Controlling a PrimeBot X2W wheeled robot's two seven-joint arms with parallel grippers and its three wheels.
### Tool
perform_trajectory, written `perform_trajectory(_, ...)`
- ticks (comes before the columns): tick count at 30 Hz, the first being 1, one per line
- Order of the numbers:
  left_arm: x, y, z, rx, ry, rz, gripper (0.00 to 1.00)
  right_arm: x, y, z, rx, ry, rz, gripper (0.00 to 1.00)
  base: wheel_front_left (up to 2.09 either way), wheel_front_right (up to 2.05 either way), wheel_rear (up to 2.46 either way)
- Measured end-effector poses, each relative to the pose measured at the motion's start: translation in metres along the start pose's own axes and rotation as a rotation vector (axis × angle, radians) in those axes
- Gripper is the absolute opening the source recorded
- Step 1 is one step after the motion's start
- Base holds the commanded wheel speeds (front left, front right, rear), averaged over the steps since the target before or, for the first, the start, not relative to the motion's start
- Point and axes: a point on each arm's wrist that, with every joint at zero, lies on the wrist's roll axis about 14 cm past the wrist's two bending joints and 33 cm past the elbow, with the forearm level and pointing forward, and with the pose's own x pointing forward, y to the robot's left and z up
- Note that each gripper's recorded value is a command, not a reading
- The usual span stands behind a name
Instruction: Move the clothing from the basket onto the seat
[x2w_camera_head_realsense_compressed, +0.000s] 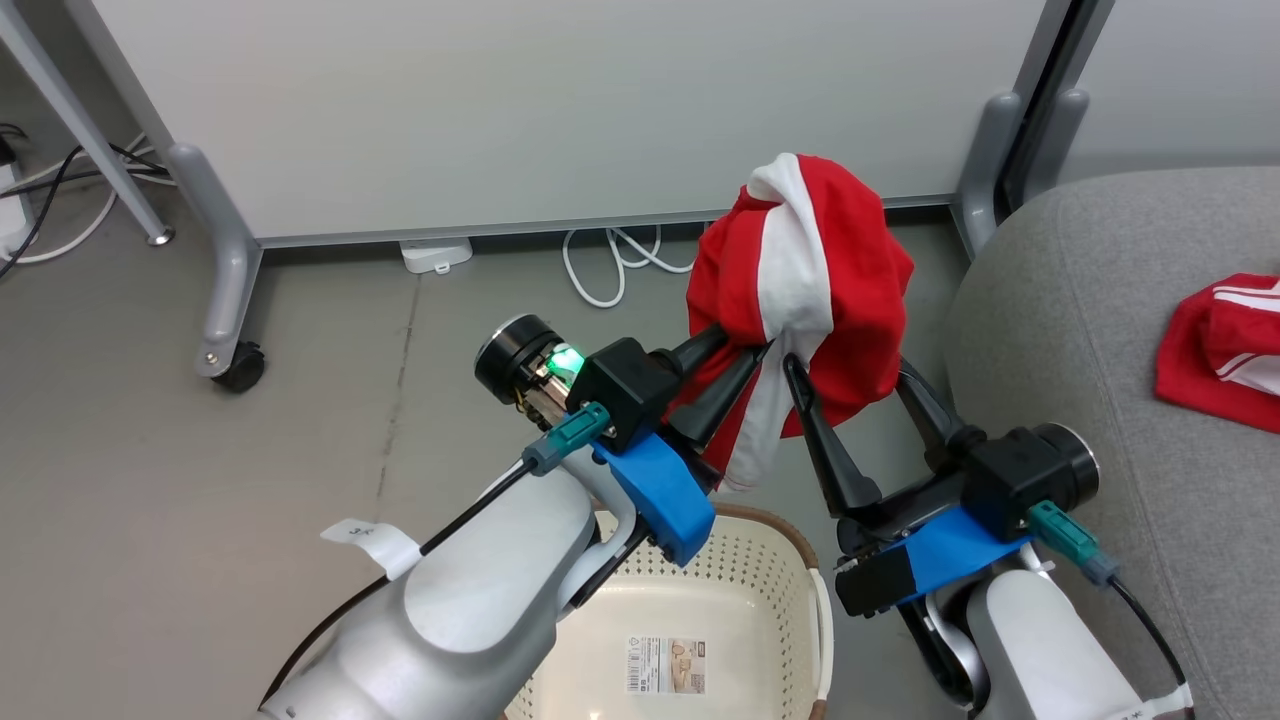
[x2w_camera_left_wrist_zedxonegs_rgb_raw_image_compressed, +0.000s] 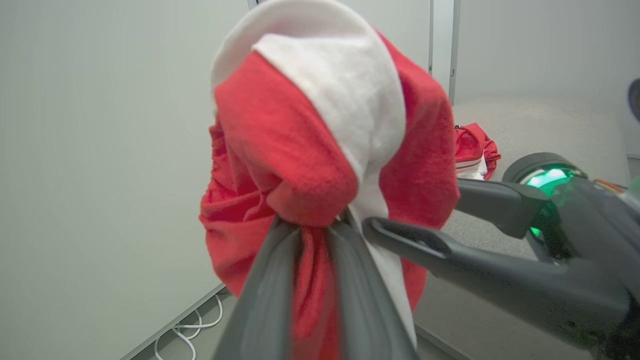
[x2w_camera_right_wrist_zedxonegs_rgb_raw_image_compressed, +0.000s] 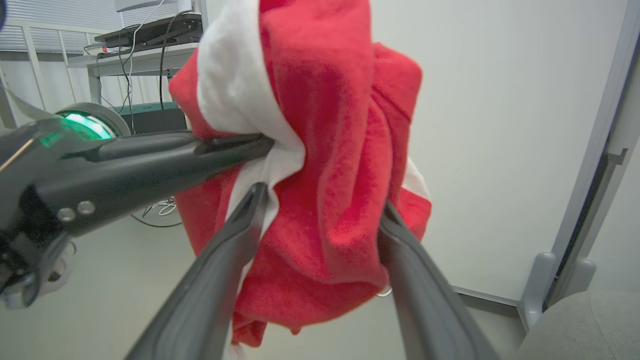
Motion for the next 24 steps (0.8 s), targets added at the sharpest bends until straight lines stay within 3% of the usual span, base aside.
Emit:
perform_trajectory(4, 0.0, 0.0, 0.0, -0.001, -0.001, 0.0, 0.0, 0.003, 0.005, -0.013, 0.005, 0.039, 0.018, 1.0, 0.0, 0.0, 0.0)
perform_trajectory(6, 0.0, 0.0, -0.001, -0.003, -0.001, 0.0, 0.0, 0.004, 0.006, -0.018, 0.009, 0.05, 0.022, 0.37, 0.0, 0.0, 0.0)
perform_trajectory(8, 0.0, 0.001, -0.001, -0.003, 0.0, 0.0, 0.0, 0.006, 0.005, -0.019, 0.01, 0.055, 0.023, 0.0, 0.0, 0.0, 0.0)
perform_trajectory(24, 0.0, 0.0, 0.001, 0.004, -0.004, -0.003, 0.0, 0.006, 0.004, -0.019, 0.015, 0.057, 0.016, 0.0, 0.0, 0.0, 0.0)
